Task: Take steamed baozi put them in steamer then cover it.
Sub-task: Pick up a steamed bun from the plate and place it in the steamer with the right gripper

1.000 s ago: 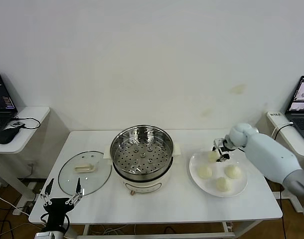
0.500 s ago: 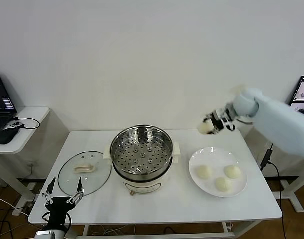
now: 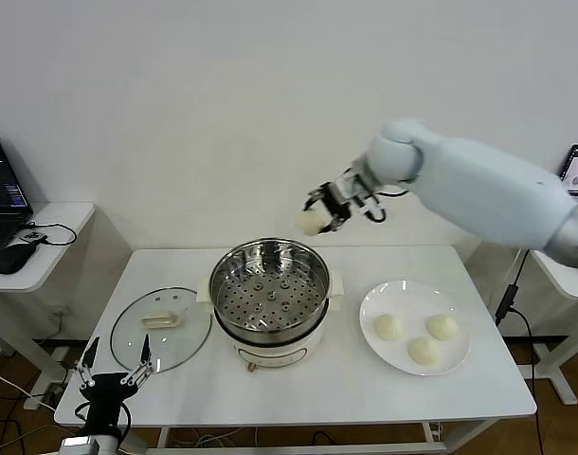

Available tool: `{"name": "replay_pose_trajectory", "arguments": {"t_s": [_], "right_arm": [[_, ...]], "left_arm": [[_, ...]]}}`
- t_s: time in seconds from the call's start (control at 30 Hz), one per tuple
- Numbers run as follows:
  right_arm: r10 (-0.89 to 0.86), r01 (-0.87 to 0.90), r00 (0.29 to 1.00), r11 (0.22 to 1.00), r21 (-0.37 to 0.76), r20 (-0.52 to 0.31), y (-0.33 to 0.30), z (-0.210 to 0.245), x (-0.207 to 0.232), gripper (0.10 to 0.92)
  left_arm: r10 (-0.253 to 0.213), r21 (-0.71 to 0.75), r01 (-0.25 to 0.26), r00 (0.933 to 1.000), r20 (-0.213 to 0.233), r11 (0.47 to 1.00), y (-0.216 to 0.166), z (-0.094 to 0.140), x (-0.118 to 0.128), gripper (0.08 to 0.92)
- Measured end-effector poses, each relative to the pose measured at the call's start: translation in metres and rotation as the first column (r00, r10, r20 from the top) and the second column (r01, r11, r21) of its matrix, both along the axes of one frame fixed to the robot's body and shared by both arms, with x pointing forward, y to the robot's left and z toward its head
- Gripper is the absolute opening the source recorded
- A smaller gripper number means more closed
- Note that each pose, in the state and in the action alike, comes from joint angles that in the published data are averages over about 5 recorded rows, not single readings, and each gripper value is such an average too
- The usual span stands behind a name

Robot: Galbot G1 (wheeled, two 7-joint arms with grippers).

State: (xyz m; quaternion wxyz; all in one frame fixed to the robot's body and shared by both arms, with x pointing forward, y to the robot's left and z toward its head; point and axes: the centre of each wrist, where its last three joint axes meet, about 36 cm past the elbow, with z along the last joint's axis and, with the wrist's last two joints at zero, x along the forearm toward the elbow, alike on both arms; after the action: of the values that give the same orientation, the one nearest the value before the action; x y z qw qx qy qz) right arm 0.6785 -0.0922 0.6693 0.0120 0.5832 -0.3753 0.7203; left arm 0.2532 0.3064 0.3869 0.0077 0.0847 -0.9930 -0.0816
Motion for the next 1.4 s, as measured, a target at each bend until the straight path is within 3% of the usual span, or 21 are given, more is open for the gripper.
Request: {"name": "replay_pose_trajectory", "arguments": {"t_s": [0.47, 0.93, 1.2, 1.4], "right_arm": [[0.263, -0.251, 0.960, 0.960, -0.121, 0.098, 0.045, -0.076, 0.009, 0.594], [0.362, -0.339, 0.922, 0.926, -0.166, 0.139, 0.052, -0.109, 0.029, 0.611], [0.351, -0.330, 0.926, 0.932, -0.150, 0.139, 0.045, -0.106, 0.033, 0.794], [0.263, -0.253, 0.956, 0.963, -0.086, 0.129, 0.034, -0.074, 0.027, 0.822]], "left_arm": [[0.000, -0.009, 0.000, 1.0000, 0.006, 1.000, -0.003, 0.000, -0.001, 0.823], [0.004, -0.011, -0.004, 1.0000, 0.007, 1.000, -0.002, -0.001, 0.000, 0.823], [0.002, -0.013, -0.002, 1.0000, 0.007, 1.000, -0.004, -0.002, 0.001, 0.823], [0.000, -0.010, 0.000, 1.0000, 0.009, 1.000, -0.004, -0.001, 0.003, 0.823]]}}
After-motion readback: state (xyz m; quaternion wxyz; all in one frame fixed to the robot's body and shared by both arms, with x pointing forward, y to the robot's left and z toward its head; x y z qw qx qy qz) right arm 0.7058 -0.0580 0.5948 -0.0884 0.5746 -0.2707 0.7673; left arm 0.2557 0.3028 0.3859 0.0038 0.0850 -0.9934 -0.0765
